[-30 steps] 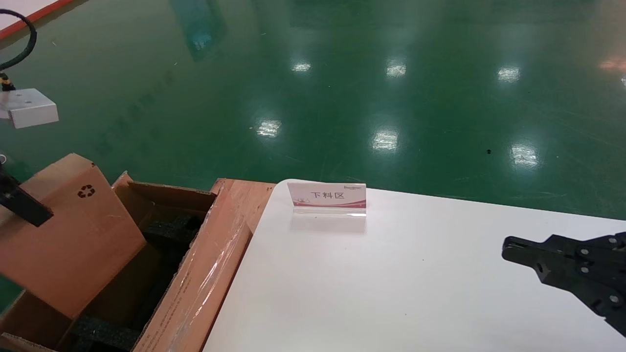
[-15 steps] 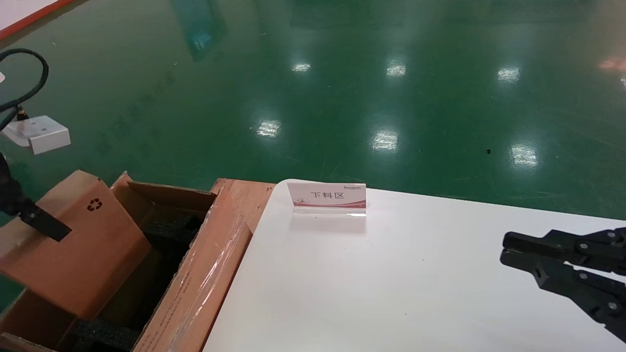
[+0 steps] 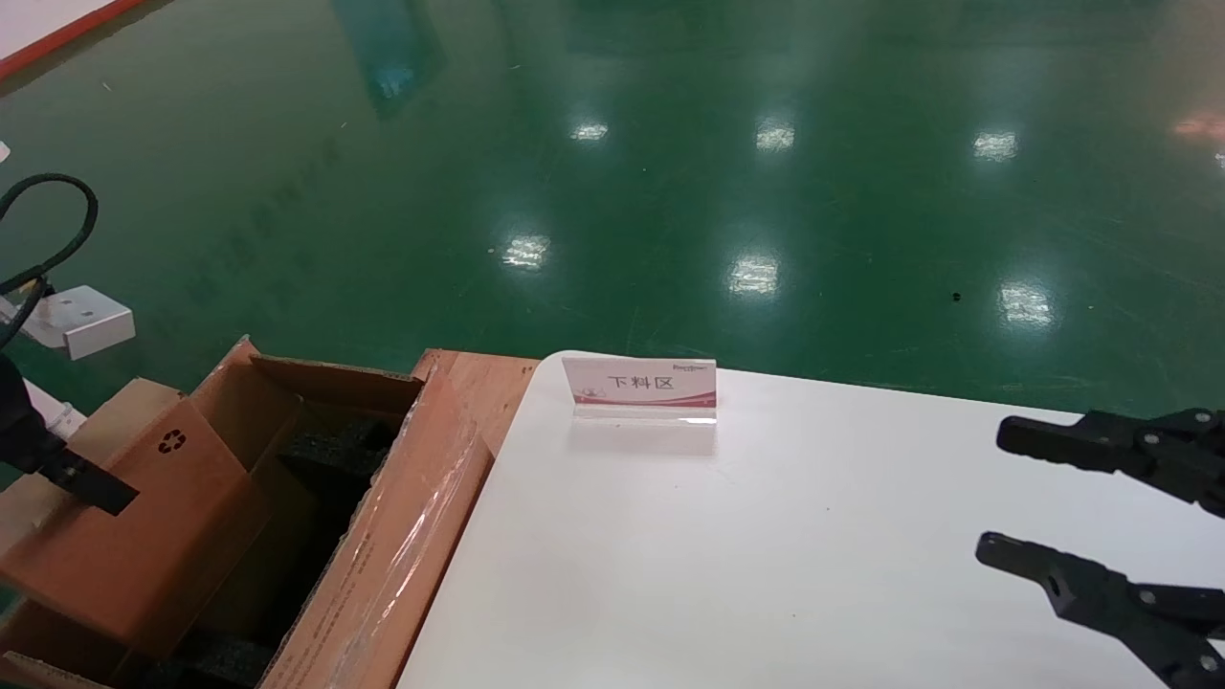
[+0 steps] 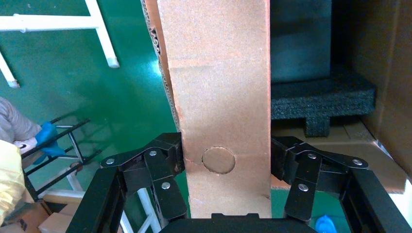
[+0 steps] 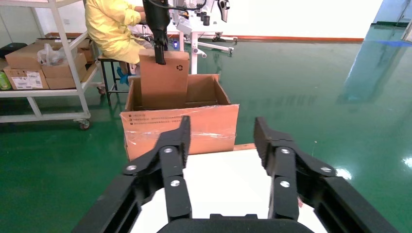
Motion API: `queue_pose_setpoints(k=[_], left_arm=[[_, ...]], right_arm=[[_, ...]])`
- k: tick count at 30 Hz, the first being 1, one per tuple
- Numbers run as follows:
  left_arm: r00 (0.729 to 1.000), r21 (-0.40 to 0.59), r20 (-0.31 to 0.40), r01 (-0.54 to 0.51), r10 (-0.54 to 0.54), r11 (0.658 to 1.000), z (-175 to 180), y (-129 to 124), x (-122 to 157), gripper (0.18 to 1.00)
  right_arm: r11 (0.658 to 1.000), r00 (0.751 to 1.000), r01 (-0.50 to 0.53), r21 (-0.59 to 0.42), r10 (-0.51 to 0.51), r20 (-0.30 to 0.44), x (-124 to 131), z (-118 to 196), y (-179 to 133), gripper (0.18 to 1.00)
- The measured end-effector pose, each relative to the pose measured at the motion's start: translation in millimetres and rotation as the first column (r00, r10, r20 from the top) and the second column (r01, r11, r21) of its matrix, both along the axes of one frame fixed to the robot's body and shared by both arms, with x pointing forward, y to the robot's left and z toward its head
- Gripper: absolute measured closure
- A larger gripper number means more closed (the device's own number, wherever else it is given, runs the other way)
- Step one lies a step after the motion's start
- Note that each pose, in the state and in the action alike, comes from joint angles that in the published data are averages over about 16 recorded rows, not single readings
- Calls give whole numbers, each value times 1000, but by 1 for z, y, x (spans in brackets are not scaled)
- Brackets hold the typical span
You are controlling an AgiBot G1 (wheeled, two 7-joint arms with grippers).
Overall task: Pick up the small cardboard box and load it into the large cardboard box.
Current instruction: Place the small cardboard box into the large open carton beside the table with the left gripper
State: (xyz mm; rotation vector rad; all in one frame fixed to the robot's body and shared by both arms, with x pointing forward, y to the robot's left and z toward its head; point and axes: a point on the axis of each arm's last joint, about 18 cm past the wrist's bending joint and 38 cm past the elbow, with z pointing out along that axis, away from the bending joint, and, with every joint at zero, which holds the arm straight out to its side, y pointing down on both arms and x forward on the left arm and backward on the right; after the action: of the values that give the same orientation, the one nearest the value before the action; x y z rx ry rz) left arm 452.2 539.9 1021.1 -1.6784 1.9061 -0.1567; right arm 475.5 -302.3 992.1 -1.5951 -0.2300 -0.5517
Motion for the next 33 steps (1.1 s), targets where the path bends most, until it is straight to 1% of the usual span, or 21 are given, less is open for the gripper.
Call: queue_pose_setpoints(k=[3,6,9,16,22,28,33], left_arm=[[1000,3,9,-9,9,1000,-5,3,3,877],[1000,7,18,-16,16,1000,-10,6,6,878],[999,12,24,-22,22,1000,-14,9,10,878],[999,27,25,-36,36,999,-22,13,17,878],[999,43,17,-50,49,998,-28,16,23,879],[998,61,15,-62,61,996,-33,19,28,879],[997,72,15,-71,70,995,-38,22,33,879]], right_arm=[[1000,1000,0,0,0,0,0,0,0,665],[1000,1000,0,0,0,0,0,0,0,609],[1000,1000,0,0,0,0,0,0,0,528],[1000,1000,0,0,0,0,0,0,0,373],[1000,1000,0,0,0,0,0,0,0,274],[1000,1000,0,0,0,0,0,0,0,214],[1000,1000,0,0,0,0,0,0,0,189]])
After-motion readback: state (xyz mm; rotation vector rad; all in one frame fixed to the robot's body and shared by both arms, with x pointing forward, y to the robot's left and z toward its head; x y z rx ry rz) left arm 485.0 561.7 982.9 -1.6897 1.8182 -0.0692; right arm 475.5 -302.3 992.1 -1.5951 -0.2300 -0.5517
